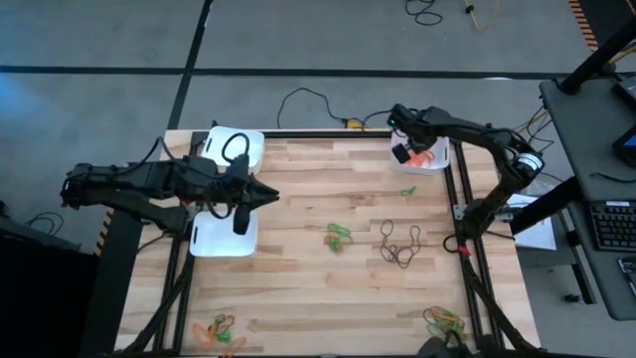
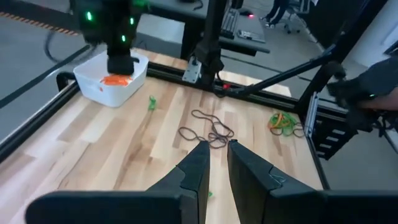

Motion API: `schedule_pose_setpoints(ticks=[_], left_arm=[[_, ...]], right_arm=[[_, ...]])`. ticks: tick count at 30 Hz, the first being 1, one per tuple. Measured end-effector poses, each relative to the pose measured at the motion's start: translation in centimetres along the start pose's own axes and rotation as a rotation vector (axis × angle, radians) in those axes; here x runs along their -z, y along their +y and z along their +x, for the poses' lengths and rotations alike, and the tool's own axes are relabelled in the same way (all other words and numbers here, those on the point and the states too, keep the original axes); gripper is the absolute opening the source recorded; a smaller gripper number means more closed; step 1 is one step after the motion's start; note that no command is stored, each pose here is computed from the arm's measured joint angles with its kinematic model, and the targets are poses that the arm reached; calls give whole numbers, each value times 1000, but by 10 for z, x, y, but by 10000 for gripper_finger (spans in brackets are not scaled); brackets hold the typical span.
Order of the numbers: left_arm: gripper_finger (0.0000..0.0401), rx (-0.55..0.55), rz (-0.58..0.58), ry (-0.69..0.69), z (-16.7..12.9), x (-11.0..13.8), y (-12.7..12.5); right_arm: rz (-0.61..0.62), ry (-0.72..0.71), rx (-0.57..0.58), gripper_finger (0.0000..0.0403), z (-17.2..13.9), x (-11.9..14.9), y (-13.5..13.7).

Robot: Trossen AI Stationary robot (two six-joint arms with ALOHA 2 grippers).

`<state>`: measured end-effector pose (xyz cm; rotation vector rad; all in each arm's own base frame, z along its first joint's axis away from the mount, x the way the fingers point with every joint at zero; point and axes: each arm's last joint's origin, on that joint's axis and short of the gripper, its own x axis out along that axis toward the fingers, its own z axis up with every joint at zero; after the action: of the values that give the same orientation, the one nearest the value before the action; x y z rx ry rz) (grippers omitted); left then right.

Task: Sort rubber bands into baskets
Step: Put the orange rubber band into the top right white bin

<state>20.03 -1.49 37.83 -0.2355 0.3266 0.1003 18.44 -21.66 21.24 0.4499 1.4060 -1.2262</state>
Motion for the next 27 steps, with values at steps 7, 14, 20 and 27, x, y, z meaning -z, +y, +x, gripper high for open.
schedule_pose_setpoints(ticks=[7, 14, 20, 27], left_arm=[[42, 10, 27, -42, -8, -18, -4], [42, 14, 23, -56, -20, -30, -5], [42, 27, -5, -45, -25, -33, -6], [42, 74, 3, -22, -25, -27, -11]], right_arm=[[53, 4, 77, 13, 34, 18, 3], [55, -9, 100, 53, 37, 22, 3], [50, -22, 90, 121, 24, 21, 0], [68, -215, -6, 160, -30, 29, 13]])
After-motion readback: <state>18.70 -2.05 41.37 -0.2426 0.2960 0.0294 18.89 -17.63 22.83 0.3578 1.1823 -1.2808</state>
